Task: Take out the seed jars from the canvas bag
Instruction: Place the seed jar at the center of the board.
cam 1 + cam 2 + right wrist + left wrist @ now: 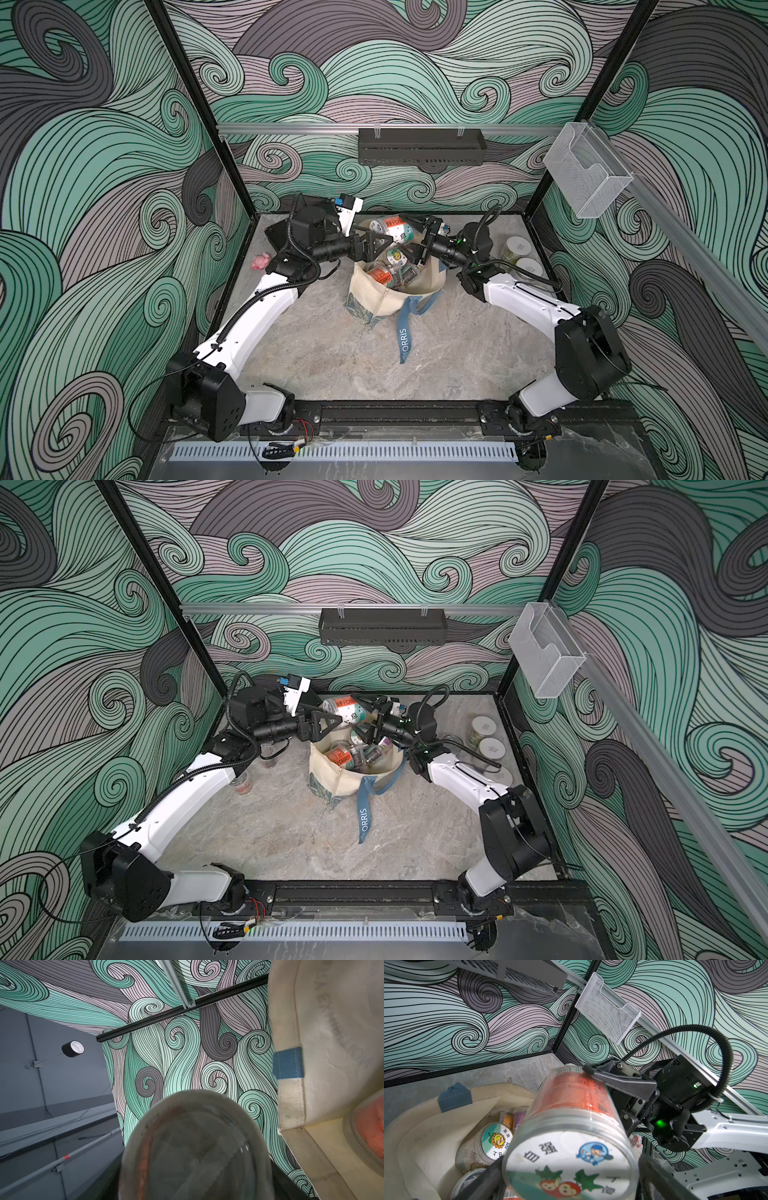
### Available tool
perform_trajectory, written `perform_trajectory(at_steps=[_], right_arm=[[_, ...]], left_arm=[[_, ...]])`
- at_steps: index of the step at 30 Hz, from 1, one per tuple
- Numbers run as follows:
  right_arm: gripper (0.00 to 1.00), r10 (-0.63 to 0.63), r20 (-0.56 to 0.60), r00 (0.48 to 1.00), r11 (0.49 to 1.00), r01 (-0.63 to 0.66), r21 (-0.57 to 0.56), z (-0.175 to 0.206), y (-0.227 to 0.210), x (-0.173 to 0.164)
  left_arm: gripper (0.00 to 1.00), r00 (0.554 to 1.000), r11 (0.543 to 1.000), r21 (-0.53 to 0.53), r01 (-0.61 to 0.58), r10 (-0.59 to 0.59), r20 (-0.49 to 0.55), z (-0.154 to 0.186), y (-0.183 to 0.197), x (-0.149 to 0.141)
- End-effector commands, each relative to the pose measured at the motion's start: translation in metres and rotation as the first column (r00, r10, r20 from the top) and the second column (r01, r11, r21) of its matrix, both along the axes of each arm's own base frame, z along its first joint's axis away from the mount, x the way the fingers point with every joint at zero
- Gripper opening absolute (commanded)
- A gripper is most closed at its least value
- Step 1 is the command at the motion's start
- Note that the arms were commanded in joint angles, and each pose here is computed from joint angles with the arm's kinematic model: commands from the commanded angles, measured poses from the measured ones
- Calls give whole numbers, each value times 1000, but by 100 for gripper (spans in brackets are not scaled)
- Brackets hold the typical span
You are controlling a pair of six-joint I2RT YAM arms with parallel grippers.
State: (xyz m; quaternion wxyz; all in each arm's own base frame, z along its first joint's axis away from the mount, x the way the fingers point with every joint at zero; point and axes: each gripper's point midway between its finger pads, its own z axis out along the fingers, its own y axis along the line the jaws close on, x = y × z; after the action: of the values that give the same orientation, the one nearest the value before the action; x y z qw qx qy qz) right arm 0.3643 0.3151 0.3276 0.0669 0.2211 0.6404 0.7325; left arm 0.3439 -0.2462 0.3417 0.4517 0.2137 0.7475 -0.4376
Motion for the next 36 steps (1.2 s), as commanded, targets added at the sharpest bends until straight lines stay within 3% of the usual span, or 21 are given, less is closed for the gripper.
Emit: perform_trajectory(at_steps=[1,10,13,17,22,26,36], right_arm=[[68,6,84,996,999,-10,48,30,6,-6],[69,4,73,997,998,-8,56,25,12,-3],[73,-1,74,997,999,-2,44,22,11,-4],[87,-3,88,996,1000,1,20,18,11,-5],[99,-10,118,993,997,19,-70,9,-4,-11],[99,-16,169,985,979,50,-195,4,-28,-20],[99,22,291,957,928,89,-363,6,-68,-45]], left_arm=[[89,999,999,-14,35,-34,26,15,-5,-3],[60,999,999,-28,46,-46,6,16,-7,-2],[60,999,999,-29,41,-40,11,18,-6,-3],[59,999,999,-32,28,-28,20,23,-4,-5],[58,999,1000,-25,-17,18,46,30,2,-7],[55,988,992,35,-124,120,92,34,10,-11],[53,956,956,49,-290,292,-44,22,51,-41]])
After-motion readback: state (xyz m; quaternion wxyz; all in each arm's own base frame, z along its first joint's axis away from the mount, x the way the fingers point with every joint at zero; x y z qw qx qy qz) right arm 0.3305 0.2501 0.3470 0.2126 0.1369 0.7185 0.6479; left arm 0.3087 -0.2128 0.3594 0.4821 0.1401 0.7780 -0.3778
